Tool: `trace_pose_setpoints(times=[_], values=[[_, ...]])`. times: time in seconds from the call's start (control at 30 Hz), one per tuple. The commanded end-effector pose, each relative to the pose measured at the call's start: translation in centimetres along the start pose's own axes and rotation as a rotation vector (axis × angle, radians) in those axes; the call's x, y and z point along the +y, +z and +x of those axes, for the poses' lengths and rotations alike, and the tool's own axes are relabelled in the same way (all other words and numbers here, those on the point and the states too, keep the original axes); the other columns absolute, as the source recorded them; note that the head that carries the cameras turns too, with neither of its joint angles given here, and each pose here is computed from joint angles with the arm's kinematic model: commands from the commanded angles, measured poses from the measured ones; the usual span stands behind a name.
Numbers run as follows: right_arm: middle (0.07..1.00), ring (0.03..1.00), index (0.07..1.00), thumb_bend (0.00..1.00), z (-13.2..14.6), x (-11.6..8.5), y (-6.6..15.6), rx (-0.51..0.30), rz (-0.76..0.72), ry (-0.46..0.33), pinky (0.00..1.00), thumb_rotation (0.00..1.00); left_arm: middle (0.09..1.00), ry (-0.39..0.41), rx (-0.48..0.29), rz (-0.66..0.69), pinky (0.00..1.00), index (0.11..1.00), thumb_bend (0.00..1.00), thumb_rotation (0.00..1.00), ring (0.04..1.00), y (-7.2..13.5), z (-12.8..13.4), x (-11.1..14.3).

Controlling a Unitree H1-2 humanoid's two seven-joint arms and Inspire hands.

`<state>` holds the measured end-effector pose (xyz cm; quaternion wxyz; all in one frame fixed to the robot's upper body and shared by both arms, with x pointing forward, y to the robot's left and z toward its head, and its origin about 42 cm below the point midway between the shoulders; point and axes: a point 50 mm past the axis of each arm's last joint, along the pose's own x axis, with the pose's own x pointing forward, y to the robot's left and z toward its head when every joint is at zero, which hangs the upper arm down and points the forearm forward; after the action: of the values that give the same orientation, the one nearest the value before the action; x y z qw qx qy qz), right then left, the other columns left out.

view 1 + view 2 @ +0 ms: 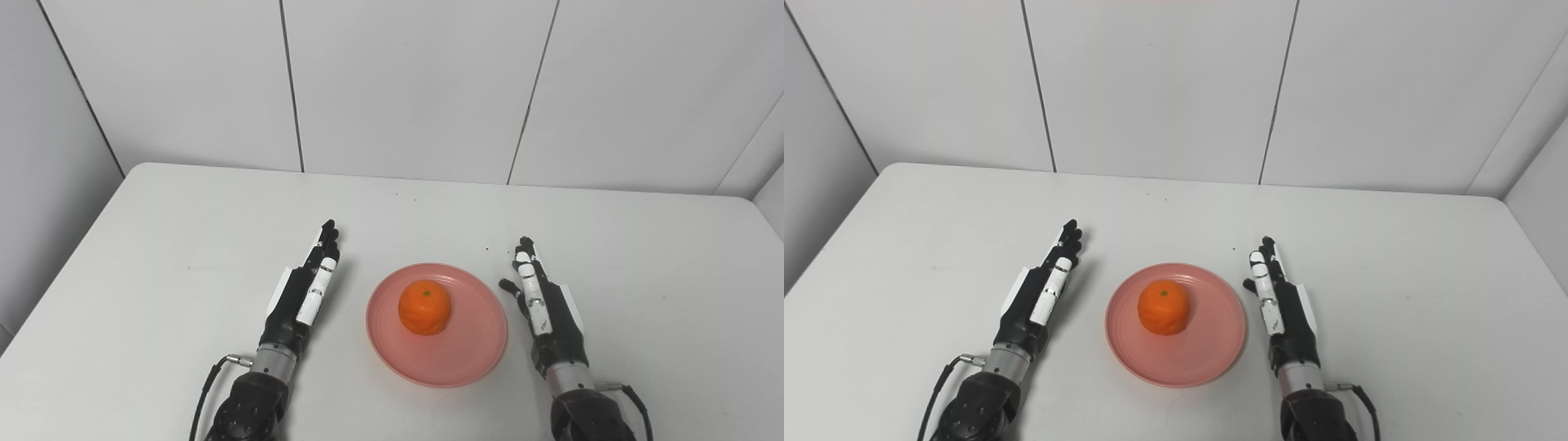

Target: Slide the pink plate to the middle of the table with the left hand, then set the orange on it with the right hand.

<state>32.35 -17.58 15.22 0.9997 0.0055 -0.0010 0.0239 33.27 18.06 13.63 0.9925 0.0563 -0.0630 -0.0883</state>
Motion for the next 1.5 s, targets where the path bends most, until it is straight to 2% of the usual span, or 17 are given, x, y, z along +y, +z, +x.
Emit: trace_pose_setpoints(times=[0.0,0.47,0.67,1.47], values=[[1.0,1.0,1.0,0.24,0.55,0.25,1.54,-0.089,0.026,-0.001,1.0,1.0,1.0,0.0,-0.085,0.006,1.0,1.0,0.41,1.0,1.0,1.75,1.04,0.2],[1.0,1.0,1.0,0.22,0.53,0.38,1.71,-0.115,0.049,-0.012,1.0,1.0,1.0,0.005,-0.084,0.018,1.0,1.0,0.4,1.0,1.0,1.69,0.94,0.15],[1.0,1.0,1.0,0.25,0.36,0.24,1.72,-0.108,0.035,-0.005,1.0,1.0,1.0,0.003,-0.076,-0.01,1.0,1.0,0.4,1.0,1.0,1.7,0.96,0.09],[1.0,0.997,1.0,0.27,0.4,-0.02,1.55,-0.12,0.018,-0.013,1.0,1.0,1.0,0.013,-0.082,0.004,1.0,1.0,0.39,1.0,1.0,1.75,1.01,-0.16]])
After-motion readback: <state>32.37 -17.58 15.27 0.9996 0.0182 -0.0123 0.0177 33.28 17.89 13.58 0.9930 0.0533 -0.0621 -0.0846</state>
